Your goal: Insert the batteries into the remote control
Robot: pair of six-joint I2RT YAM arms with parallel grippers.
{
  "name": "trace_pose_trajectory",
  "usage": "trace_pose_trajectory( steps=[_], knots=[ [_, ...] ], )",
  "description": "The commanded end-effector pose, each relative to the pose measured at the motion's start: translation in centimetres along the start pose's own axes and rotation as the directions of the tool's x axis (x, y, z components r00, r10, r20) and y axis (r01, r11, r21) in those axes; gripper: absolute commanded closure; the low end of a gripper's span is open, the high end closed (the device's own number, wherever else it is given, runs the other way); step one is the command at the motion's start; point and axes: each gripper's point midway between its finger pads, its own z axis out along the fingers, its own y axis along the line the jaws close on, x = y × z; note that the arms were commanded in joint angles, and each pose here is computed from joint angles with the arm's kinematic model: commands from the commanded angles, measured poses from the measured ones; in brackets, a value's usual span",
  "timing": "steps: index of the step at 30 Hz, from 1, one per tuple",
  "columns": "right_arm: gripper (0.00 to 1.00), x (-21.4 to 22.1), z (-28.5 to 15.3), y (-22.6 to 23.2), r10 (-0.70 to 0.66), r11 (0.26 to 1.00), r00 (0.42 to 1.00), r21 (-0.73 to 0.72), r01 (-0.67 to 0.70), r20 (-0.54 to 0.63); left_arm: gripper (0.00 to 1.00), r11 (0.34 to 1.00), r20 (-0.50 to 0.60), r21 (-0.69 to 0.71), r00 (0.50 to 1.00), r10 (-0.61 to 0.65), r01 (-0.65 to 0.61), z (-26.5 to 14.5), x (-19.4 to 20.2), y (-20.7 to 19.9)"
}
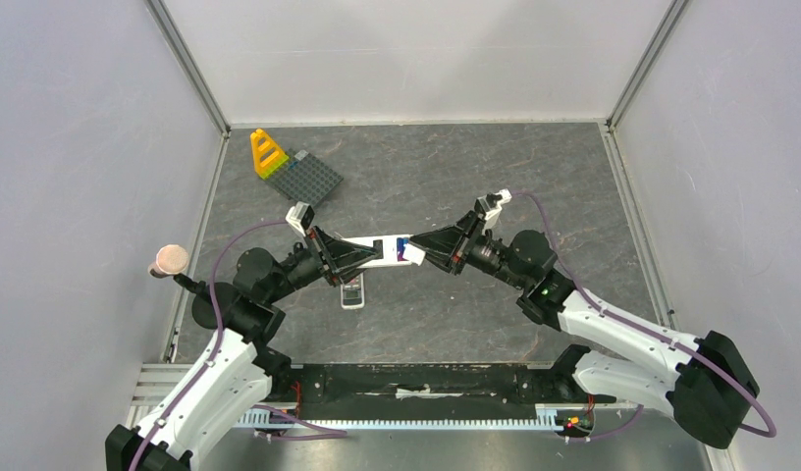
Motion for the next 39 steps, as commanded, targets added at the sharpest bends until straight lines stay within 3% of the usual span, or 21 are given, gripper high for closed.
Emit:
trace_pose_trajectory(
  steps=[1, 11, 16, 28, 39],
  knots=[
    [0.75, 0.5, 0.7, 1.7, -0.134, 0.991, 0.990, 0.005, 0.134, -0.046, 0.98, 0.997, -0.009, 0.042, 0.998, 0.060, -0.059, 0.0, 0.2, -1.8],
    [0.74, 0.7, 1.4, -1.2, -0.277, 0.947, 0.952, 0.130, 0.293, -0.129, 0.98, 0.997, -0.028, 0.032, 0.997, 0.071, -0.070, 0.0, 0.4, -1.8],
    [0.69, 0.7, 1.5, -1.5, -0.332, 0.924, 0.930, 0.147, 0.354, -0.155, 0.98, 0.997, -0.033, 0.026, 0.997, 0.071, -0.071, 0.0, 0.5, -1.7],
    [0.66, 0.5, 1.0, -2.9, -0.343, 0.896, 0.921, 0.231, 0.380, -0.186, 0.98, 0.993, -0.010, -0.066, 0.995, 0.100, -0.101, 0.1, -0.1, 0.1],
    [0.53, 0.9, 1.3, -2.1, -0.305, 0.921, 0.934, 0.193, 0.338, -0.184, 0.98, 0.995, -0.041, -0.074, 0.997, 0.070, -0.073, 0.2, 0.3, 0.6]
  ],
)
